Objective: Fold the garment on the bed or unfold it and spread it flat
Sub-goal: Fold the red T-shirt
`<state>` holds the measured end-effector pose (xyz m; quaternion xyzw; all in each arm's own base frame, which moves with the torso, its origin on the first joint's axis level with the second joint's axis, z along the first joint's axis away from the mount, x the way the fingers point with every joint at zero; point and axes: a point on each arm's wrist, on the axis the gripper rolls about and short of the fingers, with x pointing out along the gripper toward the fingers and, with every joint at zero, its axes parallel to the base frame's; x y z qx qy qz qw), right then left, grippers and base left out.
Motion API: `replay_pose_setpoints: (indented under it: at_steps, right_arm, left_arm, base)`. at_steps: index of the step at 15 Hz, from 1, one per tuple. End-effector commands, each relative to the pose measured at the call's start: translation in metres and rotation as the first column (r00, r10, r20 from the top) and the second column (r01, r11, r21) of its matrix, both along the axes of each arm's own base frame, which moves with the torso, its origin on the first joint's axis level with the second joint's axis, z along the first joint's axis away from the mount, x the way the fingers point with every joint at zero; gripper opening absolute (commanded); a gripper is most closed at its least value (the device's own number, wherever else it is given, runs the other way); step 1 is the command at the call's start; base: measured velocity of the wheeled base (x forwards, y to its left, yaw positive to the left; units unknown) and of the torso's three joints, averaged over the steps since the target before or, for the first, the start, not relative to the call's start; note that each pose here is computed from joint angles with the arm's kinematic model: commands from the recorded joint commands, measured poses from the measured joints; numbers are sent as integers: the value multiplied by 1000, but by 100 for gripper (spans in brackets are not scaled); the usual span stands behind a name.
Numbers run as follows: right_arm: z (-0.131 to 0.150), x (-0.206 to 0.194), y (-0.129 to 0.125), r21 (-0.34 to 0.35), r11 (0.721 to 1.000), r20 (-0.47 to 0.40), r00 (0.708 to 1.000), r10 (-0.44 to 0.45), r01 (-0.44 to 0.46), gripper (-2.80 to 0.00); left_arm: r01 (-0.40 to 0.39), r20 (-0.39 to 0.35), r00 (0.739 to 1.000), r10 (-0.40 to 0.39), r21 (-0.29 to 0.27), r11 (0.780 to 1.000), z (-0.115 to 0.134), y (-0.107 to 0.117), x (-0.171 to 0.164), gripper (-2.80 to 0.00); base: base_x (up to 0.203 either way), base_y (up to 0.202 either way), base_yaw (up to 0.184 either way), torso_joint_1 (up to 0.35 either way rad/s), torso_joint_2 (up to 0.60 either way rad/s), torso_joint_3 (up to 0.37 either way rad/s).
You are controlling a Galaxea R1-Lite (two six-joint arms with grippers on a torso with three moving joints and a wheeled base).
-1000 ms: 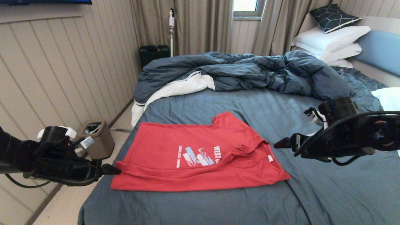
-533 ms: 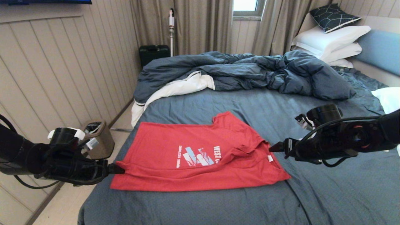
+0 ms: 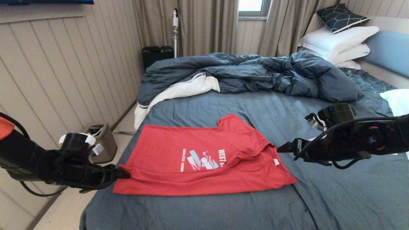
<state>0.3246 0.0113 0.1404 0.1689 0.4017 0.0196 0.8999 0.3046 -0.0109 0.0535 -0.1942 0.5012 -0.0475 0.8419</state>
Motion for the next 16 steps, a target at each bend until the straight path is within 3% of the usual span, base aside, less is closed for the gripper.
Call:
replay_pose_setpoints:
  at_steps: [1,8,13,15,16]
  right_arm:
    - [4,-1,0,2,1000,12,1000,0,0,0]
    - [15,-7,-1,-2,1000,47,999,-1,1,0]
    - [19,-11,-1,-1,1000,55,998,-3,3,0]
    - [19,-11,-1,-1,1000,55,998,-3,3,0]
    - [19,-11,-1,-3,1000,55,998,-3,3,0]
  left_arm:
    - [16,7,1000,-16,-9,1000,1,-9,2,0]
    - [6,13,1000,-6,56,998,-13,-16,10,0]
    - [6,7,1000,-7,57,998,-15,-17,10,0]
    - [12,5,1000,-13,58,998,-16,-18,9,-280]
    - [16,2,1000,-17,59,998,-16,-18,8,-280]
  base:
    - [0,0,0,0,0,0]
    - [0,0,0,0,0,0]
    - [0,0,0,0,0,0]
    - [0,0,0,0,0,0]
    - [0,0,0,0,0,0]
